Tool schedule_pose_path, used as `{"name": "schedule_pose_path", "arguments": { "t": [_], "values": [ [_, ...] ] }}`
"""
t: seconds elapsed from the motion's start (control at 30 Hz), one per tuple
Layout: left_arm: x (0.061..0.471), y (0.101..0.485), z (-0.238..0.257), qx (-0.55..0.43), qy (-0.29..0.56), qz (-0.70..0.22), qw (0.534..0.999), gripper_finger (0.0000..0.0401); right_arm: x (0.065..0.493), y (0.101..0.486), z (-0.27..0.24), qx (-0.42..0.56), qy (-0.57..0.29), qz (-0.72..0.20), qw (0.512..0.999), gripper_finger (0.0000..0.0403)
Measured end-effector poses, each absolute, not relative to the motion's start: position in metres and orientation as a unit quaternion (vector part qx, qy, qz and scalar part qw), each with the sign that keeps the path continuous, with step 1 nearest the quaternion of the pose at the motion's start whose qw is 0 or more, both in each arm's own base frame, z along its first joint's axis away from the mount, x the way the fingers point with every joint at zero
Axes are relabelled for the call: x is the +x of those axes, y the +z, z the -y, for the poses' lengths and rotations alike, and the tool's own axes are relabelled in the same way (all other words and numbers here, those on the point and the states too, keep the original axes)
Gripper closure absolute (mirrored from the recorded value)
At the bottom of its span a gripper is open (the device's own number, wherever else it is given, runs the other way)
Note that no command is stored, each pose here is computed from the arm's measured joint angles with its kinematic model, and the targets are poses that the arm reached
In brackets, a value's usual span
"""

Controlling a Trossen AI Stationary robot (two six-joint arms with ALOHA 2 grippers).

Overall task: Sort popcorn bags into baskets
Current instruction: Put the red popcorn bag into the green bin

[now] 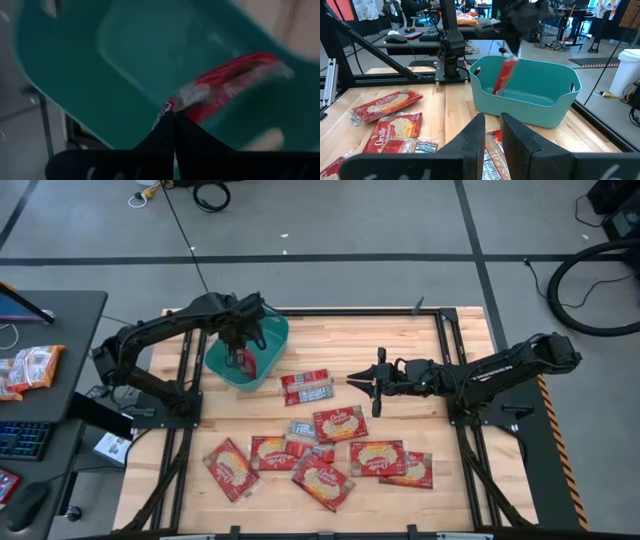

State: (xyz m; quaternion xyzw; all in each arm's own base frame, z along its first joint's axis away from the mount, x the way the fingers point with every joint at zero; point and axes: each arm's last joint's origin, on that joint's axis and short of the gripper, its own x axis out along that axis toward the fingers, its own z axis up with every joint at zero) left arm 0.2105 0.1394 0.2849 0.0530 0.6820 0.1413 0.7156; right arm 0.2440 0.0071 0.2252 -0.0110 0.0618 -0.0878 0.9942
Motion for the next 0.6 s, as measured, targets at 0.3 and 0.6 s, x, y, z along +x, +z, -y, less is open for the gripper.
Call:
{"name": "schedule_pose_path", "arguments": {
  "t": [0.3,0.6],
  "values": [
    [0.218,0.279,-0.155,0.051,0.166,-0.662,0.729,0.0397,0.244,0.225,-0.007,-0.011,-0.088,-0.063,0.994,0.0337],
    [0.232,0.251,-0.172,0.041,0.151,-0.686,0.71,0.0395,0.244,0.225,-0.007,-0.011,-0.088,-0.063,0.994,0.0337]
  ]
}}
